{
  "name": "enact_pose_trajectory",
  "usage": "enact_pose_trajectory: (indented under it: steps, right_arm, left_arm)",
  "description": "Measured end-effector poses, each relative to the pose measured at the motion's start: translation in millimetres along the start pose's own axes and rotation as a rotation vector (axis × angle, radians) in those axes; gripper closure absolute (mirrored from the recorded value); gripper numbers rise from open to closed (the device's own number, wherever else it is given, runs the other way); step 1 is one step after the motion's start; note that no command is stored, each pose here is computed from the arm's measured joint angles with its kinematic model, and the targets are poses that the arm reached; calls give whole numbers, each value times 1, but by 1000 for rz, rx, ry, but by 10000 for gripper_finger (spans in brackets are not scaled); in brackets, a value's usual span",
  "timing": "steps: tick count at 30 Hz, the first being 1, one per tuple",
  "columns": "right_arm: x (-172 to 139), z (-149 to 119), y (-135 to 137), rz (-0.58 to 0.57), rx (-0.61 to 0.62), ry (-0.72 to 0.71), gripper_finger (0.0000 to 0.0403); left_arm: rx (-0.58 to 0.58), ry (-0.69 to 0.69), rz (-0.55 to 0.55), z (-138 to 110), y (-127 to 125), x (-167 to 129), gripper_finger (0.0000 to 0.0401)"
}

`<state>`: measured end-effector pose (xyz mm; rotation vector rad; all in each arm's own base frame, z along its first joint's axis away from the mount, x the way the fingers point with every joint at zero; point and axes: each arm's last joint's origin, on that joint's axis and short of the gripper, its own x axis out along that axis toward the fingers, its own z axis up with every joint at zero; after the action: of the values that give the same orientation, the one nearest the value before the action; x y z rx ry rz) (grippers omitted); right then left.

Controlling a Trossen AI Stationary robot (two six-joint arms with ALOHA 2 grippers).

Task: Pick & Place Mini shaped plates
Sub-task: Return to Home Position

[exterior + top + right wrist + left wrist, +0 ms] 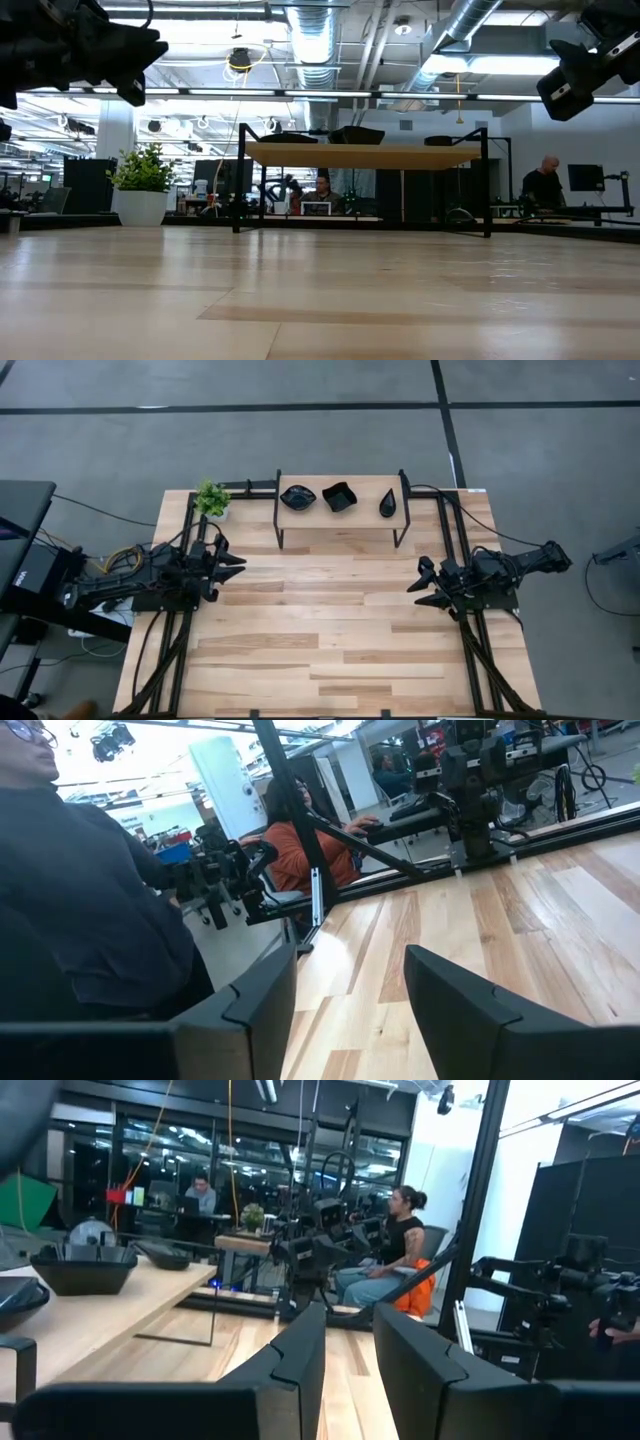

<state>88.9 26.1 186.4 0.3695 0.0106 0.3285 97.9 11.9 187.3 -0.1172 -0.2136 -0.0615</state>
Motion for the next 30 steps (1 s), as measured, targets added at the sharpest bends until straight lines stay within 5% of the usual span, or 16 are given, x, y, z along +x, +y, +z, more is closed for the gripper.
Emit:
enact_pose_trajectory:
  steps: [30]
  right_arm:
    - [0, 0, 0, 0, 0, 1, 221]
  left_arm:
    - [3, -11, -1, 1, 0, 0, 311]
